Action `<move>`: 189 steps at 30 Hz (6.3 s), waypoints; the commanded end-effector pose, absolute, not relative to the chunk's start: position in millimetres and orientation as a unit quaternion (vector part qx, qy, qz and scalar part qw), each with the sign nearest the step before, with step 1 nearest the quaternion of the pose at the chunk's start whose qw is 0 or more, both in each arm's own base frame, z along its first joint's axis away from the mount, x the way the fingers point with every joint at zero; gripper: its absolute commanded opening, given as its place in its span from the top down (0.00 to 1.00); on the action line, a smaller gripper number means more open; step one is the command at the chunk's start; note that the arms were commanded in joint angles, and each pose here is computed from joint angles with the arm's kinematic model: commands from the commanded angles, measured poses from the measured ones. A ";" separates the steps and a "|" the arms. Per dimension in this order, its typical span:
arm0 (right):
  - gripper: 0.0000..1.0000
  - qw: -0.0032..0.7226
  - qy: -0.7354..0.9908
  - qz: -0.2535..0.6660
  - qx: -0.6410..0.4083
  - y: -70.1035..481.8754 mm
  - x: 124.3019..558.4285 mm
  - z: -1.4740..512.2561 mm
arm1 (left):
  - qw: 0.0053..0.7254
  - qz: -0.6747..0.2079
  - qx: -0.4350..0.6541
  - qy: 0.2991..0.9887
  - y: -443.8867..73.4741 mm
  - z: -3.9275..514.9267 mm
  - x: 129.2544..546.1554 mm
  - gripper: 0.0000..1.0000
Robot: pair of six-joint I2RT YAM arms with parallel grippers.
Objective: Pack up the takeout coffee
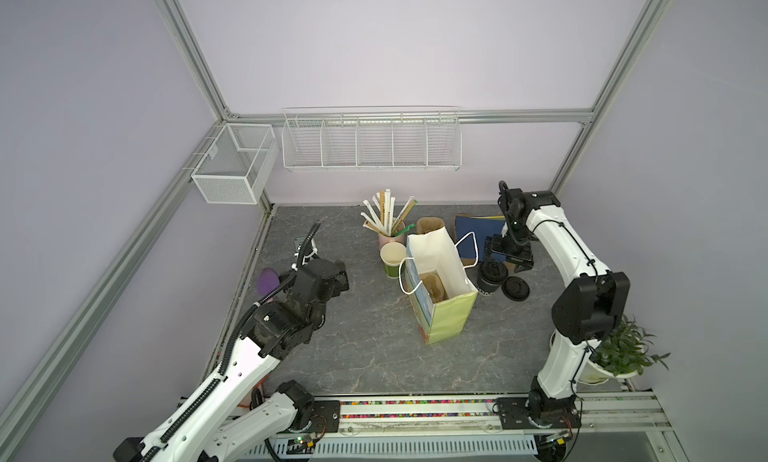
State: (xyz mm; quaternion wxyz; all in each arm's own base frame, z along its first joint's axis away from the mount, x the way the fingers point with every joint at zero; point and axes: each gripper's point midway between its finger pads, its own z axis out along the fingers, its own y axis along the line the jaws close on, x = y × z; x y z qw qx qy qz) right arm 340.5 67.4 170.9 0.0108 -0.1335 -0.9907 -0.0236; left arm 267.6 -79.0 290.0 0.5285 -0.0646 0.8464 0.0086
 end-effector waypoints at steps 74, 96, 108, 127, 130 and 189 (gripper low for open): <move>0.09 -0.019 -0.995 -0.006 -0.096 54.6 364.8 140.0 | 0.529 0.034 -0.064 0.845 -70.8 285.6 267.0 0.01; 0.15 0.002 -0.995 0.004 -0.101 52.9 360.4 125.0 | 0.529 0.032 -0.061 0.846 -71.9 285.3 266.9 0.01; 0.21 0.009 -0.995 0.007 -0.103 55.0 355.7 116.1 | 0.529 0.032 -0.062 0.846 -71.6 285.3 266.7 0.01; 0.27 -0.021 -0.995 0.009 -0.094 58.1 336.1 147.4 | 0.524 0.034 -0.058 0.849 -73.5 282.0 268.1 0.01; 0.27 -0.026 -0.995 0.007 -0.095 57.9 334.2 153.3 | 0.524 0.033 -0.057 0.849 -74.0 282.2 268.2 0.01; 0.30 -0.341 -0.915 -0.133 0.171 191.5 193.6 429.3 | 0.520 0.034 -0.052 0.852 -76.9 279.1 270.4 0.01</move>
